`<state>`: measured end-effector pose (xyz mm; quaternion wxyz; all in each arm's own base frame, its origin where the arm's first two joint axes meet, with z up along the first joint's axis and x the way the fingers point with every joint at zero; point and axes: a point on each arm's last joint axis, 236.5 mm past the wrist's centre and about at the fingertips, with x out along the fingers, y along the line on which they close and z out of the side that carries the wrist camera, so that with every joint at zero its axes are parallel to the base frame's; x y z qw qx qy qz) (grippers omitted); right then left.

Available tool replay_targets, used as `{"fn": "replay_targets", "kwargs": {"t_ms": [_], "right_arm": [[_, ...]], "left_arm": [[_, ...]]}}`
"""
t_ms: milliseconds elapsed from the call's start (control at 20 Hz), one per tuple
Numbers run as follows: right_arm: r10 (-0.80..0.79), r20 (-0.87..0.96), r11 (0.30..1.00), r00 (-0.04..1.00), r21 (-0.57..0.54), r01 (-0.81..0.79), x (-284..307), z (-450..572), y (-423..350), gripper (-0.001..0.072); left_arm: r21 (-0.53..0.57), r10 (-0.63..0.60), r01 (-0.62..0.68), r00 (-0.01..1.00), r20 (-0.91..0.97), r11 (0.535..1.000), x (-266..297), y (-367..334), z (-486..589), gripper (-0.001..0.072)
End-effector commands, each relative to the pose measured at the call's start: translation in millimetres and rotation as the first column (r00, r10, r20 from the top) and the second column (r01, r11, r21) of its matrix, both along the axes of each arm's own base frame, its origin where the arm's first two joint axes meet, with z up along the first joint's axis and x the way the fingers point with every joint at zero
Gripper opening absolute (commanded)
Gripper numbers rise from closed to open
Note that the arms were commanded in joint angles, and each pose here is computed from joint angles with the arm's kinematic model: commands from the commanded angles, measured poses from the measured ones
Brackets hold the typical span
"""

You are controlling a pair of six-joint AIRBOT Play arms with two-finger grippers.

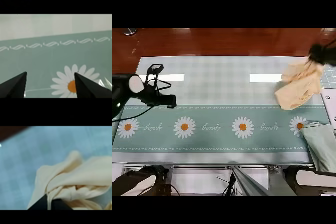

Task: Fold the shirts.

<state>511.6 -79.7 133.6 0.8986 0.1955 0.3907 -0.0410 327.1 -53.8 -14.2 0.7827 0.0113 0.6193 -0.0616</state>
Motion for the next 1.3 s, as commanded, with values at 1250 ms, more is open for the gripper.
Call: {"fn": "replay_targets", "kwargs": {"t_ms": [1250], "right_arm": [[0.787,-0.046,0.607,0.615,0.239,-0.758,-236,-54,386,0.0021]], "left_arm": [[-0.433,0.074,0.069,0.949,0.306,0.899,-74,-95,67,0.0702]]}}
